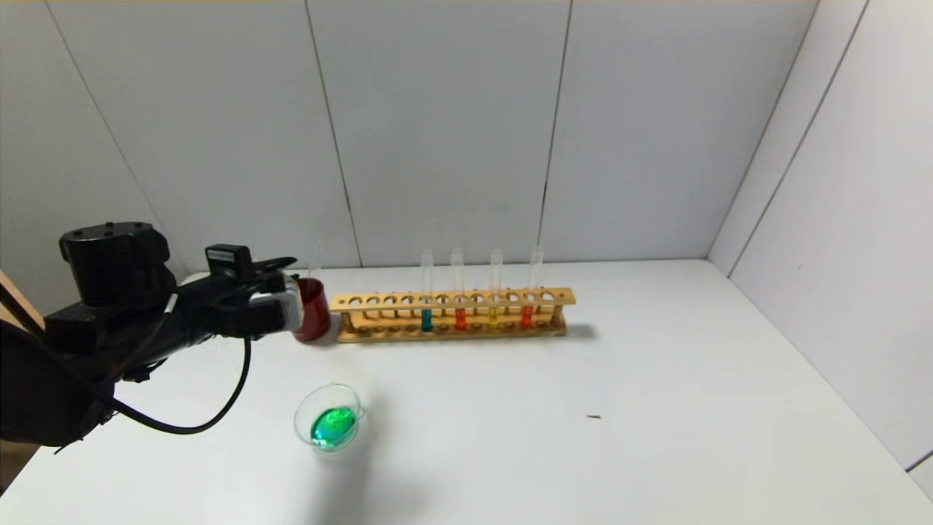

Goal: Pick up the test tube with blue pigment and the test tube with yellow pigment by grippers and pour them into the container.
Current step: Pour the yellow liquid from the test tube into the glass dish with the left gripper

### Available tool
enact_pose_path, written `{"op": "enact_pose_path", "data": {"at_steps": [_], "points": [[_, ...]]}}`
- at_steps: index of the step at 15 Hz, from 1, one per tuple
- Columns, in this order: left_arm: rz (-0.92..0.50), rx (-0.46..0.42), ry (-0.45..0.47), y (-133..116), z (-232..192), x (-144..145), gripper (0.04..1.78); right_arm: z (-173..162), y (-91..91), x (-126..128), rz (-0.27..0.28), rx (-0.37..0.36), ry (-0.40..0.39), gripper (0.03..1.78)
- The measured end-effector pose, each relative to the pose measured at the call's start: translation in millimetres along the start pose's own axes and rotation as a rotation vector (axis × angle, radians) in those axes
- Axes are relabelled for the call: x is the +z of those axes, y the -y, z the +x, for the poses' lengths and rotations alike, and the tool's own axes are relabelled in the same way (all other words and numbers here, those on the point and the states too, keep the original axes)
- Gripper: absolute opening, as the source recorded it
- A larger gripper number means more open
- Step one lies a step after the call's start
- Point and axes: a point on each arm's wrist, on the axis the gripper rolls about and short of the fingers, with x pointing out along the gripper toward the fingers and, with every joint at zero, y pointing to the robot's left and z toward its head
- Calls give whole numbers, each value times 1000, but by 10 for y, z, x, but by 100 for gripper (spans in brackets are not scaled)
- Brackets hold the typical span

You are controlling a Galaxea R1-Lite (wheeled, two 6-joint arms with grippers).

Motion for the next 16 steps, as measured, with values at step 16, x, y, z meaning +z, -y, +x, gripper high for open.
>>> {"op": "enact_pose_path", "data": {"at_steps": [16], "points": [[-1115, 28, -159, -974, -303, 143, 34, 0, 0, 0, 0, 0, 0, 175]]}}
